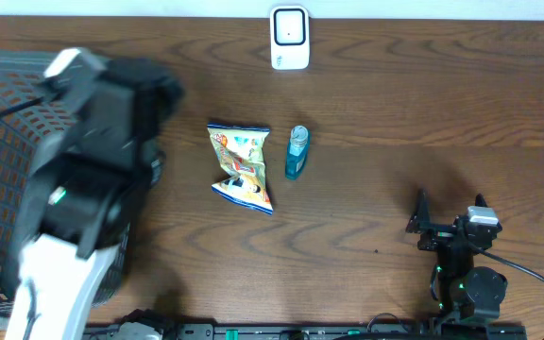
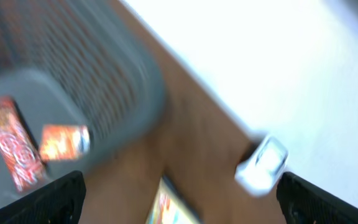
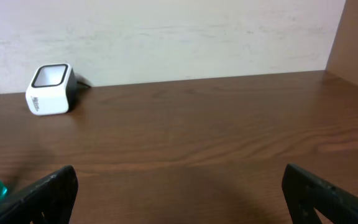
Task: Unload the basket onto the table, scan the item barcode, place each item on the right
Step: 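Reach the left gripper into the basket and grasp the mint-green pouch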
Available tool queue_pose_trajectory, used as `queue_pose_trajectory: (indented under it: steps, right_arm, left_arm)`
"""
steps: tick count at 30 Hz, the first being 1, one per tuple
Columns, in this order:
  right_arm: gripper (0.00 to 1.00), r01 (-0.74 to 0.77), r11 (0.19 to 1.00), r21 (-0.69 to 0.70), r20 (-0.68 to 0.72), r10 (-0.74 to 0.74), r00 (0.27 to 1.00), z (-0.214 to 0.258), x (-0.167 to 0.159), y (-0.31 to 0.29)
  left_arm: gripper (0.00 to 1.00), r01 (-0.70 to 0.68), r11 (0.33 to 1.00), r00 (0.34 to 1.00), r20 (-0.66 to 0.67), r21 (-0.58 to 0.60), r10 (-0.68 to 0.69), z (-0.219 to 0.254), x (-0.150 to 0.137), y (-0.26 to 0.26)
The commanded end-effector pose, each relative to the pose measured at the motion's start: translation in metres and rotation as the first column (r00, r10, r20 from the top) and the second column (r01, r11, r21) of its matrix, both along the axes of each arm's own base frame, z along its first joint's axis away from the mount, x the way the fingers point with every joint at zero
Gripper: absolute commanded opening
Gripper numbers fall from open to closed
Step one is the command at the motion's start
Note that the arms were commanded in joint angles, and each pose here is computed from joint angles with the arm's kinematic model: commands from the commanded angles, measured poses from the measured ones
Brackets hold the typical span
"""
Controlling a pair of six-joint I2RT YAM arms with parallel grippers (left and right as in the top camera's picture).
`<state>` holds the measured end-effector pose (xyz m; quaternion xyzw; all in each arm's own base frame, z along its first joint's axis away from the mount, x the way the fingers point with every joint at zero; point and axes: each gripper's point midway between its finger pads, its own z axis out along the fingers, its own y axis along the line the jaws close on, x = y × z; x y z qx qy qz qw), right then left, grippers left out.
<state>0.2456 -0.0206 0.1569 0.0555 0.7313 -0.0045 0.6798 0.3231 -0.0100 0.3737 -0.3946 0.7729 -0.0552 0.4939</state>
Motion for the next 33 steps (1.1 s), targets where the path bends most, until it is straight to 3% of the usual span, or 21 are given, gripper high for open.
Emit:
queue_pose_trajectory:
  steps: [1,4,7,13,21,26,28,33]
  right_arm:
    - [0.99,0.004,1.000,0.012,0.001,-0.004,1.000,0.000,0.000,-0.001]
    - [0.99,0.004,1.000,0.013,0.001,-0.004,1.000,0.000,0.000,-0.001]
    - [0.99,0.004,1.000,0.013,0.001,-0.004,1.000,0.000,0.000,-0.001]
    - [0.99,0.004,1.000,0.013,0.001,-0.004,1.000,0.000,0.000,-0.001]
    - [0.99,0.004,1.000,0.013,0.001,-0.004,1.000,0.000,0.000,-0.001]
    - [0.99,0.004,1.000,0.013,0.001,-0.004,1.000,0.000,0.000,-0.001]
    - [0.99,0.004,1.000,0.012,0.001,-0.004,1.000,0.000,0.000,-0.001]
    - [0.99,0.004,1.000,0.013,0.001,-0.004,1.000,0.000,0.000,-0.001]
  left_arm:
    - [0.98,-0.167,0.978,0.984,0.084,0.125,0.157,0.034,-0.026,0.050]
    - [0.98,-0.309,0.938,0.950,0.093,0.157,0.297,0.038,-0.044,0.088]
    - [0.98,-0.436,0.893,0.900,0.043,0.112,0.434,0.021,-0.054,0.120]
    - [0.98,-0.623,0.782,0.757,-0.258,-0.009,0.600,-0.058,-0.066,0.175]
    - [0.98,-0.746,0.660,0.565,-0.610,-0.090,0.556,-0.155,-0.071,0.211]
    - [0.98,-0.875,0.483,0.327,-0.769,-0.027,0.549,-0.202,-0.098,0.205]
    - [0.98,-0.896,0.444,0.256,-0.804,0.011,0.537,-0.217,-0.104,0.202]
    - [0.98,-0.896,0.435,0.158,-0.855,0.086,0.494,-0.250,-0.106,0.202]
